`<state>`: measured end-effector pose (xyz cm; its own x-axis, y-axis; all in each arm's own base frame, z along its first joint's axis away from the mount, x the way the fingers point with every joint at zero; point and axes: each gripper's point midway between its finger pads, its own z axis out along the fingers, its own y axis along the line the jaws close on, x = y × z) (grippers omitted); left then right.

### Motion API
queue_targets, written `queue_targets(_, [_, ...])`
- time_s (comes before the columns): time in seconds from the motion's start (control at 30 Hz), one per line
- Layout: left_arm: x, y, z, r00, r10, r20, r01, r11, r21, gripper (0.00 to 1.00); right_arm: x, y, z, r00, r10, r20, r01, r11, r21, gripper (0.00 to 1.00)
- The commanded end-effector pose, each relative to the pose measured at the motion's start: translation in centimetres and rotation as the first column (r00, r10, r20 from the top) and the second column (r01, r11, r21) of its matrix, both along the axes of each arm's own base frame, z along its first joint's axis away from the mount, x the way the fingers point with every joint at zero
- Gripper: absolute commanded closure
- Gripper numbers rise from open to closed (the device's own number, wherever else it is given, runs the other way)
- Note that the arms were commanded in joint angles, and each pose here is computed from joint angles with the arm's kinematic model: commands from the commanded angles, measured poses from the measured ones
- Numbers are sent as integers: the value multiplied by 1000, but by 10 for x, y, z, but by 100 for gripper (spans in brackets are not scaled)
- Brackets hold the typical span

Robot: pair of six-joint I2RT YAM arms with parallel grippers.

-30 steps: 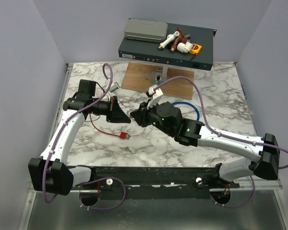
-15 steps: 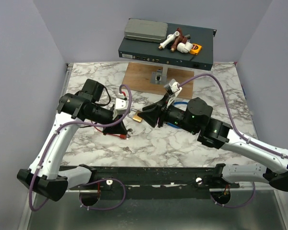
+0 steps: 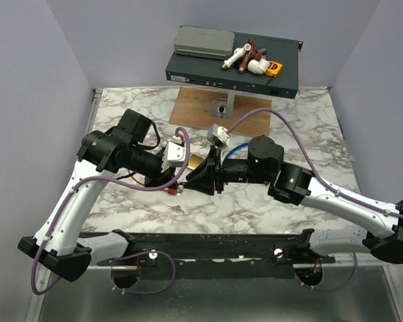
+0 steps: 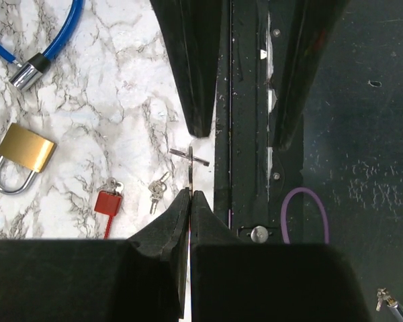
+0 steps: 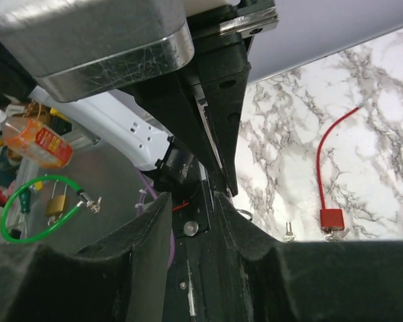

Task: Unlock with the key
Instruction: Pick up the key from the center of the board.

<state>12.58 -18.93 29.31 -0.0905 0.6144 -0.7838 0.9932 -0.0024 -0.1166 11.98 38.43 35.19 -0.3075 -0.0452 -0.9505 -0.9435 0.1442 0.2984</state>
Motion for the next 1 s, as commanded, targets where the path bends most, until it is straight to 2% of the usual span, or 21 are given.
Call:
queue_targets(0.0, [-2,-1,2,1000,3,-2,-3,1000,21,100,-11,7,-15,996,89,-13,-89,996,-29,66])
queue_targets(0.37, [-7,-5,5,1000,-15,-12,15,999,28,100,1,9,-35,999,43,8,-42,996,-78,73])
queue_targets(0.7, [-10,-8,8,999,-32,-17,33,999,27,100,1,5,-44,999,38,7,-37,994,-101,86])
queue_targets(0.73, [-10,-8,8,999,-30,-17,31,999,29,100,0,5,-44,999,43,4,-42,994,-101,85])
queue_targets(0.83, [-11,-8,8,999,-32,-16,32,999,27,100,-1,4,-45,999,43,0,-43,993,-106,76])
queue_targets(0.97, [-12,-8,8,999,-37,-17,37,999,26,100,5,1,-41,1000,2,11,-1,996,-89,72])
